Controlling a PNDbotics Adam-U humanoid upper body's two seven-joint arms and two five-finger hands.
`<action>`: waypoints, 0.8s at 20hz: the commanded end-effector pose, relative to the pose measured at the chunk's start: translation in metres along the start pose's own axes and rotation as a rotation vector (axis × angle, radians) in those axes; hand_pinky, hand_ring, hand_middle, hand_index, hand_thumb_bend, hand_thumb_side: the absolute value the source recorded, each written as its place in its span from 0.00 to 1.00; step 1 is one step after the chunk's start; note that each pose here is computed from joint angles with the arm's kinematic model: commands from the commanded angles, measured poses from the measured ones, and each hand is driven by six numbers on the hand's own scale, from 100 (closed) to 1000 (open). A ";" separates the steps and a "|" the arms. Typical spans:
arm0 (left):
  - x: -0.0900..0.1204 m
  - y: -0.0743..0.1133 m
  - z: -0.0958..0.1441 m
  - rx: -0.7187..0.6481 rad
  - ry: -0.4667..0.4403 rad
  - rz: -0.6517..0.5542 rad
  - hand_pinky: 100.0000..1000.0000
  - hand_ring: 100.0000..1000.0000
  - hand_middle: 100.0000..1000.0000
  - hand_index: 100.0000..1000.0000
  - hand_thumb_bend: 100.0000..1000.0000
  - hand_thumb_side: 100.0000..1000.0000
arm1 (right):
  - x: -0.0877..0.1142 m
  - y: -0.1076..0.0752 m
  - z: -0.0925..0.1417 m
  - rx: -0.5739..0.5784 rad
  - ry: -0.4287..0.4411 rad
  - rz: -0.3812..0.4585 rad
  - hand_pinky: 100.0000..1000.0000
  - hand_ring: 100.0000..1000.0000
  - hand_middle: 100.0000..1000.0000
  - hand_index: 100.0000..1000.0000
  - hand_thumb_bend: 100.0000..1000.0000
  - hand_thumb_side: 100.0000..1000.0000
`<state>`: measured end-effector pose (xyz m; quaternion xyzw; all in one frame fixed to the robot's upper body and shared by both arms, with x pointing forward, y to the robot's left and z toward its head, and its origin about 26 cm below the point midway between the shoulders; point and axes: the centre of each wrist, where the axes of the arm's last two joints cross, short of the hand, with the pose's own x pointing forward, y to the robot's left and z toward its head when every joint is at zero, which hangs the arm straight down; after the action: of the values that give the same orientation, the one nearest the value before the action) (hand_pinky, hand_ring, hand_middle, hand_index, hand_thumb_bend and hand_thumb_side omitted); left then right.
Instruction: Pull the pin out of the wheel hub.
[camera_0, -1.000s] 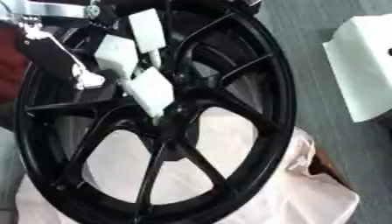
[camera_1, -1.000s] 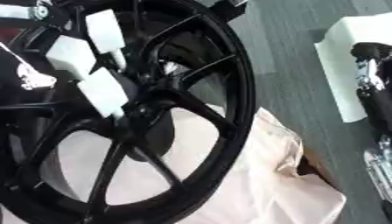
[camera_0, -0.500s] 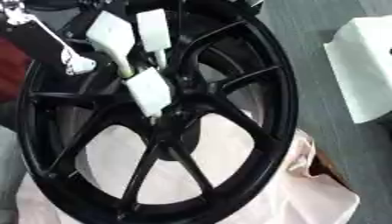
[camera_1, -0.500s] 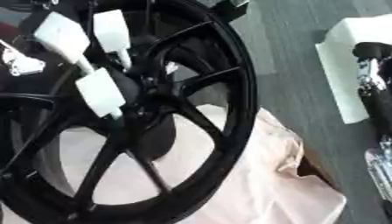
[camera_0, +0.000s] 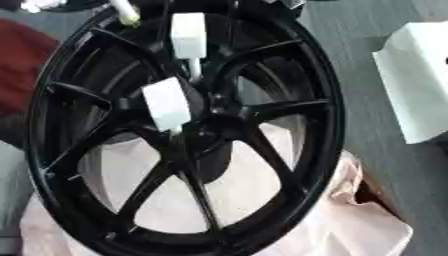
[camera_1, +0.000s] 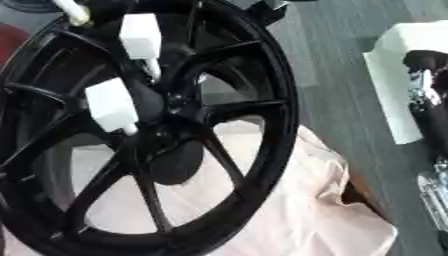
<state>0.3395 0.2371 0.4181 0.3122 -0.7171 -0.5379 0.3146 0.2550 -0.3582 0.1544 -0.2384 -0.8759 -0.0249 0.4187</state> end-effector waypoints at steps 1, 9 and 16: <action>-0.033 0.022 0.019 0.116 0.161 -0.011 0.68 0.38 0.15 0.40 0.00 0.13 | 0.007 -0.005 -0.005 -0.002 -0.038 0.016 0.85 0.75 0.63 0.65 0.00 0.51; -0.112 0.008 0.043 0.216 0.483 0.026 0.68 0.39 0.15 0.41 0.00 0.13 | 0.007 -0.006 -0.006 -0.006 -0.047 0.013 0.85 0.75 0.63 0.65 0.00 0.50; -0.165 -0.034 0.059 0.164 0.625 0.033 0.69 0.41 0.19 0.44 0.00 0.09 | 0.007 -0.006 -0.007 -0.005 -0.049 0.004 0.85 0.75 0.63 0.65 0.00 0.50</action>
<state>0.4037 0.3777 0.3393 0.4485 -0.6349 -0.3645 0.5127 0.2547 -0.3602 0.1559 -0.2399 -0.8789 -0.0274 0.4115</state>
